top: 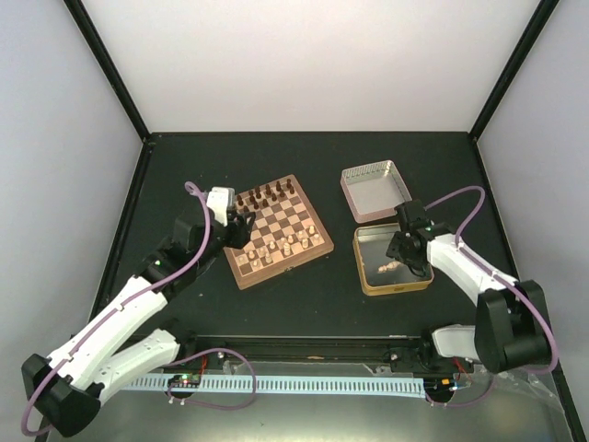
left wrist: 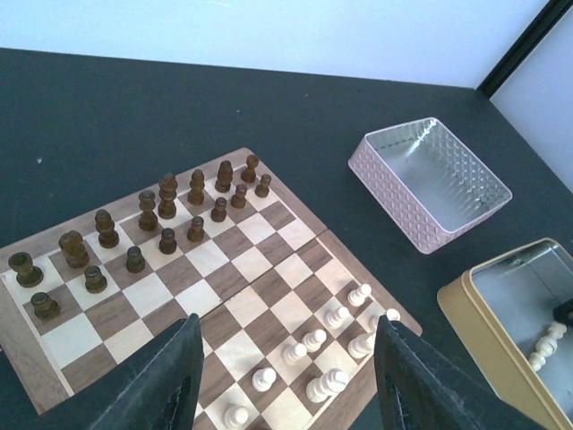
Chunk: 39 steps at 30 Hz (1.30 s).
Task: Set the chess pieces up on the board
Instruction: Pick up the chess piece from the storage box.
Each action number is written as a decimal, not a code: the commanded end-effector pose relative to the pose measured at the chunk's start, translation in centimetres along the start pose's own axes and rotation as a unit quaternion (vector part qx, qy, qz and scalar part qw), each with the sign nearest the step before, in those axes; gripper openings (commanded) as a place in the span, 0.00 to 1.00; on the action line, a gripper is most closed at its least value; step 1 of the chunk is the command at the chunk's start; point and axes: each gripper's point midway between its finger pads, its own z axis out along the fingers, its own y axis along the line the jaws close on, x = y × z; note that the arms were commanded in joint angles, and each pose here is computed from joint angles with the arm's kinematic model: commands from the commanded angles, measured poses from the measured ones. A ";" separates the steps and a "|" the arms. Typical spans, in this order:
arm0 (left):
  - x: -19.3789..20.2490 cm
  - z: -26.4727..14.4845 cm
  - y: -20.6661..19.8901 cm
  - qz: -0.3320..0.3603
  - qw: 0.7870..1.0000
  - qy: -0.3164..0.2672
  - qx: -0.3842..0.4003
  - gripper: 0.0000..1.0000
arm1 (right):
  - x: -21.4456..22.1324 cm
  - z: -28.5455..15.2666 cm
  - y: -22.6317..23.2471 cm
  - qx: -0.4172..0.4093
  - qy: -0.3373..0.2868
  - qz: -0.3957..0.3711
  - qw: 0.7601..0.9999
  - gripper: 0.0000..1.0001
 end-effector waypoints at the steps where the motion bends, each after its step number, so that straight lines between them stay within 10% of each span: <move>1: -1.8 -0.5 0.1 -0.002 0.999 -0.048 0.002 0.55 | 1.9 1.8 0.3 -0.009 0.045 0.036 0.998 0.50; 21: -1.0 -0.2 0.4 0.000 0.999 -0.034 -0.005 0.56 | 1.3 4.5 1.8 -0.018 0.052 0.034 0.998 0.20; 39: -0.6 0.4 0.2 -0.002 1.000 -0.024 0.001 0.57 | 3.2 2.9 0.6 0.000 0.069 -0.032 0.997 0.34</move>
